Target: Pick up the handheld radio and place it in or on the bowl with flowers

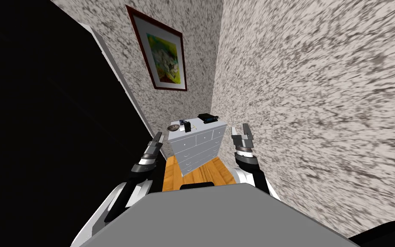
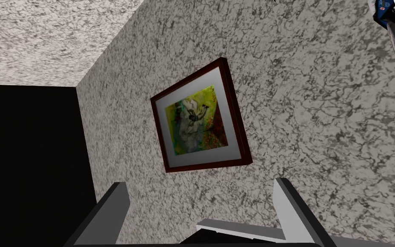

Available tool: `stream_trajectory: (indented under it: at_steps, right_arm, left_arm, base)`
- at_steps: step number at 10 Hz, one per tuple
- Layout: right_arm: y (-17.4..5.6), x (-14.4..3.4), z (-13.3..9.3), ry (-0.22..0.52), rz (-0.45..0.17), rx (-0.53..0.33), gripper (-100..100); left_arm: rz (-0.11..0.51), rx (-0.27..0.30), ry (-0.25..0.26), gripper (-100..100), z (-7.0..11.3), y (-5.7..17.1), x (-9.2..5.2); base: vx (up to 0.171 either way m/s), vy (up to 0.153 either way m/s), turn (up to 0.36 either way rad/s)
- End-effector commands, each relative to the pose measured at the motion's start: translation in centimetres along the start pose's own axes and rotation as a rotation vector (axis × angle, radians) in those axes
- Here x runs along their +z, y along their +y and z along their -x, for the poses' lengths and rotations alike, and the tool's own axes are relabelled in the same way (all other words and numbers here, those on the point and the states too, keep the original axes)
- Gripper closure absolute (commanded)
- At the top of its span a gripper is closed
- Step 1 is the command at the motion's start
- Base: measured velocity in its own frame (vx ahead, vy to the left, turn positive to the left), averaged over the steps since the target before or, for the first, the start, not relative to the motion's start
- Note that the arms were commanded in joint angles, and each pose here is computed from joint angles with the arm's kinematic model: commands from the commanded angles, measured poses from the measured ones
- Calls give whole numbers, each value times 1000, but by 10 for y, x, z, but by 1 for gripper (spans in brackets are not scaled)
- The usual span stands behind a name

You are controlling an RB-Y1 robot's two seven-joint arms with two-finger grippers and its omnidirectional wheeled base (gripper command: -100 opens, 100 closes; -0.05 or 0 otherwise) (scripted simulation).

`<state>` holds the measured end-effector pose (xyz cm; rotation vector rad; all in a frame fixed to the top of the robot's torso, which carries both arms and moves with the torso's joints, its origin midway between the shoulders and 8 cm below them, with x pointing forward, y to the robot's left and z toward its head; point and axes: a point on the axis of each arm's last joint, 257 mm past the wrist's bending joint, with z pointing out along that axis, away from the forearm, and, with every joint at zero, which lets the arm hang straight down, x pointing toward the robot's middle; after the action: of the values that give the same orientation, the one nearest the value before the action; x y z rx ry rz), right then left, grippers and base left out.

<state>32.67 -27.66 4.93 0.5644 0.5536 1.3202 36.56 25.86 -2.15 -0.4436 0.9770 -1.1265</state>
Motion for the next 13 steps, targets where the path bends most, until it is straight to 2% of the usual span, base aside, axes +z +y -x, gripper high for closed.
stream_trajectory:
  at_steps: [1,7,13]
  right_arm:
    - [0,0,0,0,0,0,0]
    - [0,0,0,0,0,0,0]
    - [0,0,0,0,0,0,0]
  left_arm:
    - [-5,39,42,-100,-4,3,1]
    - [-27,198,206,-100,-20,17,2]
    - [-40,384,380,-100,-27,42,0]
  base:
    - [25,38,-203]
    - [28,46,-220]
    - [22,59,-224]
